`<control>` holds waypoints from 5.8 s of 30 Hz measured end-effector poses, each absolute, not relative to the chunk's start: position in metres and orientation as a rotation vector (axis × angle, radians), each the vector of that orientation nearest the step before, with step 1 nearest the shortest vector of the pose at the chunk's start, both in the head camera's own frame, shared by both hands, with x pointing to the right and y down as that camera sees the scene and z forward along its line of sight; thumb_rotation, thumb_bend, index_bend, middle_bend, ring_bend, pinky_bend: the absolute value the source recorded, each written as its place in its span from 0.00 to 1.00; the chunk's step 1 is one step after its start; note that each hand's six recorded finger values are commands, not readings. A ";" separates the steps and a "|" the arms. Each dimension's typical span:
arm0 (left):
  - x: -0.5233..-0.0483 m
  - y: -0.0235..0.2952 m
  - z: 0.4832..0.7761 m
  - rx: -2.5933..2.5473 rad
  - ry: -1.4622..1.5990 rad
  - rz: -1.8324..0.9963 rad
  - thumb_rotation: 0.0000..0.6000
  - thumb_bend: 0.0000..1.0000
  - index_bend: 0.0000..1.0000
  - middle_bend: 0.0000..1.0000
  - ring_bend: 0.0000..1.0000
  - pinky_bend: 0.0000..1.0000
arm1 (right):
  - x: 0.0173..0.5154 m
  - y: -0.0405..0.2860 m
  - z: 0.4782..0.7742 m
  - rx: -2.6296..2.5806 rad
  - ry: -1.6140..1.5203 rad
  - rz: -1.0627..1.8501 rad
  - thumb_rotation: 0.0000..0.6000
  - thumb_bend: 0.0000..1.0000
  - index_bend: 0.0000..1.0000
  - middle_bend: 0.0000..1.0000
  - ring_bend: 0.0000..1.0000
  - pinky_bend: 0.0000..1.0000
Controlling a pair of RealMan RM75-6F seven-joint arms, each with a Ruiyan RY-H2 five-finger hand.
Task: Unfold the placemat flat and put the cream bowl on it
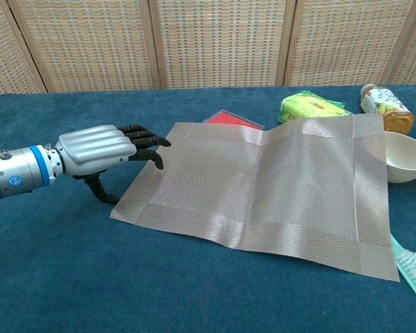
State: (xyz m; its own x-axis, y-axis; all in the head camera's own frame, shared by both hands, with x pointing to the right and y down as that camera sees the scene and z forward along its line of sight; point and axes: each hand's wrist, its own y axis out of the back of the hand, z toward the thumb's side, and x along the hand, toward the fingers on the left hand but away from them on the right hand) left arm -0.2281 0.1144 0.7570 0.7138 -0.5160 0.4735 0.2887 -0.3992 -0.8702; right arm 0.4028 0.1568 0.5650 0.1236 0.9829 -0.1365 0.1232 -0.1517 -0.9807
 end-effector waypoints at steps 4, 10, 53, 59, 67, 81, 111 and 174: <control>-0.224 0.115 0.758 -1.791 0.188 -0.872 1.00 0.01 0.23 0.00 0.00 0.00 | 0.401 0.157 0.564 -1.472 -1.147 1.157 1.00 0.00 0.00 0.00 0.00 0.00; -0.220 0.115 0.757 -1.792 0.181 -0.860 1.00 0.14 0.24 0.00 0.00 0.00 | 0.400 0.158 0.564 -1.476 -1.147 1.153 1.00 0.00 0.00 0.00 0.00 0.00; -0.204 0.123 0.764 -1.819 0.186 -0.855 1.00 0.53 0.49 0.00 0.00 0.00 | 0.394 0.161 0.555 -1.505 -1.150 1.109 1.00 0.00 0.00 0.00 0.00 0.00; -0.203 0.122 0.762 -1.820 0.210 -0.844 1.00 0.53 0.75 0.00 0.00 0.00 | 0.392 0.161 0.555 -1.512 -1.151 1.100 1.00 0.00 0.01 0.00 0.00 0.00; -0.206 0.123 0.758 -1.822 0.233 -0.831 1.00 0.53 0.77 0.00 0.00 0.00 | 0.390 0.163 0.554 -1.519 -1.153 1.091 1.00 0.00 0.01 0.00 0.00 0.00; -0.229 0.147 0.725 -1.823 0.201 -0.773 1.00 0.53 0.78 0.00 0.00 0.00 | 0.388 0.165 0.546 -1.527 -1.164 1.061 1.00 0.00 0.02 0.00 0.00 0.00; -0.303 0.234 0.674 -1.823 0.035 -0.941 1.00 0.53 0.78 0.00 0.00 0.00 | 0.383 0.169 0.530 -1.547 -1.186 0.998 1.00 0.00 0.02 0.00 0.00 0.00; -0.385 0.123 0.558 -1.567 1.000 -1.319 1.00 0.00 0.00 0.00 0.00 0.00 | 0.369 0.144 0.662 -1.751 -0.830 1.477 1.00 0.00 0.18 0.00 0.00 0.00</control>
State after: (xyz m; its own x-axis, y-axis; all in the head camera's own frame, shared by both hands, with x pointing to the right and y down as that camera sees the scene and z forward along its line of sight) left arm -0.3853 0.1228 0.5579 0.1293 -0.9374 0.3235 -0.0589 -0.3329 -0.9411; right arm 0.3691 0.1444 0.6622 0.1481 0.8240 -0.5469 0.0388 -0.5575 -0.8293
